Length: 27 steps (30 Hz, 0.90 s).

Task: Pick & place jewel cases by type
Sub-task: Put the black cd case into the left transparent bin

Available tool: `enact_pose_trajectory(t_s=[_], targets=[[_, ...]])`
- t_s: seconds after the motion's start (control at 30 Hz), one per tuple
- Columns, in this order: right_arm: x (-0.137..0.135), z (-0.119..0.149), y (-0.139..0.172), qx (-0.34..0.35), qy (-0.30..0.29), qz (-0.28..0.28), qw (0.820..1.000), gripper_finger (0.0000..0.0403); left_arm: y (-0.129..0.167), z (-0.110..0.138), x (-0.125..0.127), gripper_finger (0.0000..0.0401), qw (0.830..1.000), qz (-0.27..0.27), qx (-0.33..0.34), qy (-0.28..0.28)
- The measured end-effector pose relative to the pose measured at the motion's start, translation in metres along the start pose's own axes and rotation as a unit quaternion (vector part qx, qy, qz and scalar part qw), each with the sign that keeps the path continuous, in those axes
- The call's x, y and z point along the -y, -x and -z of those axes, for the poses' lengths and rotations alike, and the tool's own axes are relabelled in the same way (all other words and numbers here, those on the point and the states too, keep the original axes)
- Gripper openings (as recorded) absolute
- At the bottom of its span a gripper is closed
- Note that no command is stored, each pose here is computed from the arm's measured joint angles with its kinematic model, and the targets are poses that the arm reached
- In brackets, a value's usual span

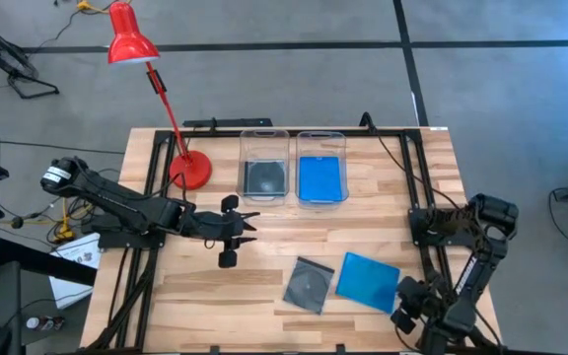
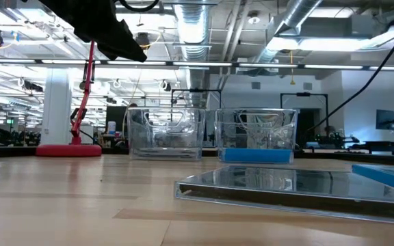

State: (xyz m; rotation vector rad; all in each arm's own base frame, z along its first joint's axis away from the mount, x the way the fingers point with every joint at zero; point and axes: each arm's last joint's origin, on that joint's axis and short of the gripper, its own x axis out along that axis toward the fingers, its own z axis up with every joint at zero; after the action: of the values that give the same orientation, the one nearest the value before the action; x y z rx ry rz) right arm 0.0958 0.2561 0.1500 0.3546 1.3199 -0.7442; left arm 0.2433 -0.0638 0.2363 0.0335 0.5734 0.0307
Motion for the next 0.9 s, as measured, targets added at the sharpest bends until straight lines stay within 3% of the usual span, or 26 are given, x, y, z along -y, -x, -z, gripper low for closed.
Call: enact_pose_trajectory(t_s=[0.23, 0.43, 0.9], targets=[[-0.002, -0.014, -0.028, -0.014, 0.036, -0.021, 0.999, 0.0118, 0.0, 0.0, 0.0, 0.0109, 1.0, -0.001, 0.001, 0.019], [-0.004, -0.035, -0.036, -0.02, 0.084, -0.005, 0.996, 0.0118, 0.001, 0.0, 0.004, 0.0109, 1.0, 0.008, 0.0, 0.025], [-0.01, -0.088, -0.051, 0.033, 0.169, 0.023, 0.985, 0.0118, 0.007, 0.013, 0.019, 0.0109, 0.998, 0.005, -0.047, 0.046]])
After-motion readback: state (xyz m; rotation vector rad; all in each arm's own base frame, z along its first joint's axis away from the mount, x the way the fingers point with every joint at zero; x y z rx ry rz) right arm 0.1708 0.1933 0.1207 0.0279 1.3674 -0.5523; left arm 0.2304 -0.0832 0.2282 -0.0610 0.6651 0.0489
